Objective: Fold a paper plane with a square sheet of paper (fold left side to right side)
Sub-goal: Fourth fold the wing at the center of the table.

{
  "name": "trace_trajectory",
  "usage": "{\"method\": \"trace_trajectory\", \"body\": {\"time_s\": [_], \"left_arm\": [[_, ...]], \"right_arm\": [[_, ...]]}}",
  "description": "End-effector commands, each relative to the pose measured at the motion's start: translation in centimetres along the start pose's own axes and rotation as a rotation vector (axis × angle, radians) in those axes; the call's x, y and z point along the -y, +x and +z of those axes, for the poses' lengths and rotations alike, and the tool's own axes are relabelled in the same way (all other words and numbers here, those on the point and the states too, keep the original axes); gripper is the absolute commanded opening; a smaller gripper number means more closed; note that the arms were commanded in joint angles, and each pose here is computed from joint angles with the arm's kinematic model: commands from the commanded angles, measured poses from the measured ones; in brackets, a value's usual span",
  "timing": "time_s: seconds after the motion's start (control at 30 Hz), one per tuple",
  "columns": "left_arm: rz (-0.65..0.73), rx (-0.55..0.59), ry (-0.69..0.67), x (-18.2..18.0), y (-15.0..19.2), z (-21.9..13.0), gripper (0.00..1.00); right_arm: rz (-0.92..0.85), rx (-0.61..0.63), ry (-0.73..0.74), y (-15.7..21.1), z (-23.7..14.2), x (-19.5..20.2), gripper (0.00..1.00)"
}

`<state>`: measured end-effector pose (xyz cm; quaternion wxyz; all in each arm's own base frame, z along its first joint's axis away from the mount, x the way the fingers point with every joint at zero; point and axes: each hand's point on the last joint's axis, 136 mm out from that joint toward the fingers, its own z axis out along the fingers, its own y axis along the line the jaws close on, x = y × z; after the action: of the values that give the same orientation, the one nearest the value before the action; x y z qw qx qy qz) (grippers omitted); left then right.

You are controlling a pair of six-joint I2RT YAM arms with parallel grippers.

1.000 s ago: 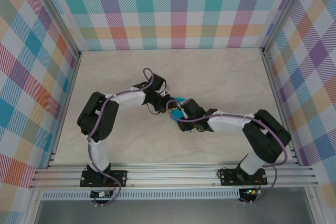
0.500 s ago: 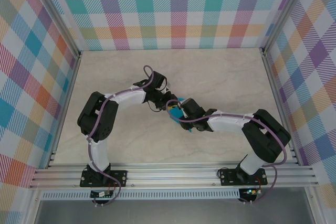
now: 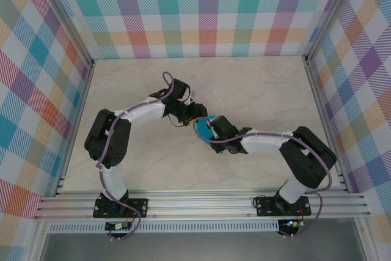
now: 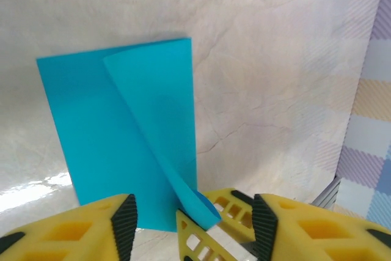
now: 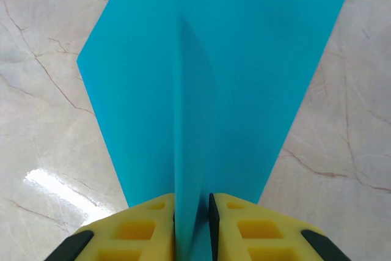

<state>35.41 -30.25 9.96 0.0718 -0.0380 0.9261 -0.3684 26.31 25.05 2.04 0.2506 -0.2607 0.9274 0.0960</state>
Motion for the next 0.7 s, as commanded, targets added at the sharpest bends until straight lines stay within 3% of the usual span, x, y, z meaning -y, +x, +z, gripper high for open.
{"method": "trace_trajectory", "body": {"time_s": [0.0, 0.17, 0.33, 0.53, 0.67], "left_arm": [[0.013, 0.052, 0.034, 1.2, -1.7, -2.7, 0.59], [-0.019, 0.105, 0.017, -0.6, -2.9, -4.6, 0.62], [-0.032, 0.074, 0.032, -1.7, -1.0, -4.6, 0.61], [-0.015, -0.011, 0.079, -1.2, 2.7, -1.7, 0.53], [-0.028, -0.043, 0.063, -1.8, 4.2, 0.2, 0.42]], "right_arm": [[0.014, -0.031, -0.022, 1.2, 0.7, -0.4, 0.20], [0.034, -0.028, -0.030, 1.1, 0.7, -0.5, 0.18], [0.077, -0.022, -0.082, 0.8, 0.4, -0.8, 0.18], [0.135, -0.031, -0.135, 1.2, 0.6, -0.8, 0.18], [0.153, -0.039, -0.147, 1.6, 0.7, -0.8, 0.18]]}}
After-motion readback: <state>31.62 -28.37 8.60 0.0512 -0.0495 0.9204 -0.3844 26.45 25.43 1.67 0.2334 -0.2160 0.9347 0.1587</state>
